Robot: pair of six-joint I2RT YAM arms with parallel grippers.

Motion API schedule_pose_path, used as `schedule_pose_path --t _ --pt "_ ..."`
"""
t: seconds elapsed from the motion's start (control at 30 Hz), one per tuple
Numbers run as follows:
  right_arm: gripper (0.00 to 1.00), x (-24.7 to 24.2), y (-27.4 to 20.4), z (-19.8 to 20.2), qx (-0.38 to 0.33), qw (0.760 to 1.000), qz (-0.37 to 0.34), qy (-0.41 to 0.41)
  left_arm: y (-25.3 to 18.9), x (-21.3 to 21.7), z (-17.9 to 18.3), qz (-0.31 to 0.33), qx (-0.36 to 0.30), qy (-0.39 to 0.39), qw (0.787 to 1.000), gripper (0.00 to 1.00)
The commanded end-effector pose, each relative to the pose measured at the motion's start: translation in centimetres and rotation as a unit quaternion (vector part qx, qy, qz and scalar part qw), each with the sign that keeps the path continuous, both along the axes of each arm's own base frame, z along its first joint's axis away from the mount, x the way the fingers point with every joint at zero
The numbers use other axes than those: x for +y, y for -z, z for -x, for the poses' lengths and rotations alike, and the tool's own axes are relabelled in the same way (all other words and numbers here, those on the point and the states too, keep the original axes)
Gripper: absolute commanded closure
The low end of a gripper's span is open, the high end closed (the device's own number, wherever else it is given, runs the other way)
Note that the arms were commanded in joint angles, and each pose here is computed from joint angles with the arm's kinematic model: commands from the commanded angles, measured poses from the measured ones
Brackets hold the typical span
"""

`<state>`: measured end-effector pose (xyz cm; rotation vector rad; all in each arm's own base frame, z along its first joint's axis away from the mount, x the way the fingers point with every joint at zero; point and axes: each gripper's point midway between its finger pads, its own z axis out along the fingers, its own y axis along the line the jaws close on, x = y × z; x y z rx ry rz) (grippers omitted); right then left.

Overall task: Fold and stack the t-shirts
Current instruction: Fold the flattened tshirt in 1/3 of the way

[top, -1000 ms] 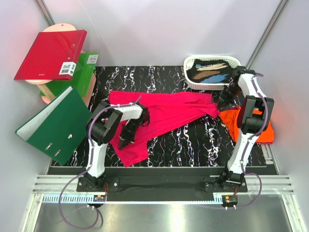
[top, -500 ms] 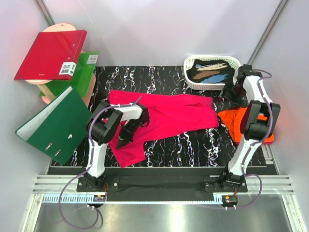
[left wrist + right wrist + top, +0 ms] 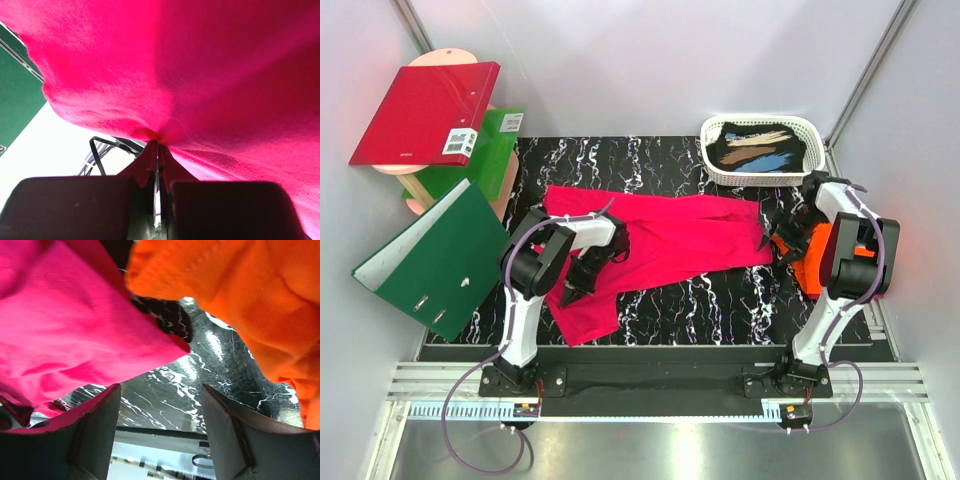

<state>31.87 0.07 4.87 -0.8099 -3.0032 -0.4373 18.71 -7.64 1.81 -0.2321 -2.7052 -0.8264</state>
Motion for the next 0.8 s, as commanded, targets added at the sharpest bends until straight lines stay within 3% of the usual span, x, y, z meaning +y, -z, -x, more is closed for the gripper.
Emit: schedule_pose_path --t 0.0,0.1,0.13,0.27,0.43,0.77 --pt "0.3 -0.4 1.1 -0.8 -0.013 1.0 0.009 -0.005 0.6 0.3 0.4 -0.001 0.034 0.01 0.999 1.0" --pt "0.31 -0.5 1.8 -2.2 -0.02 1.0 0.008 -0.002 0.6 0.3 0.4 0.001 0.034 0.011 0.999 1.0" --pt "0.4 -0.4 2.4 -2.3 -0.011 1.0 0.005 -0.001 0.6 0.3 0.4 0.001 0.034 0.011 0.999 1.0" --pt "1.0 0.5 2.4 -3.8 -0.022 0.999 -0.03 -0.004 0.5 0.3 0.5 0.0 0.034 0.011 0.999 1.0" --pt "1.0 0.1 0.9 -3.4 -0.03 0.999 -0.015 -0.003 0.5 0.5 1.0 -0.003 0.037 0.006 0.999 1.0" --pt "1.0 1.2 -3.2 2.5 0.026 0.999 -0.022 0.008 0.4 0.7 1.1 -0.01 0.047 0.006 0.999 1.0"
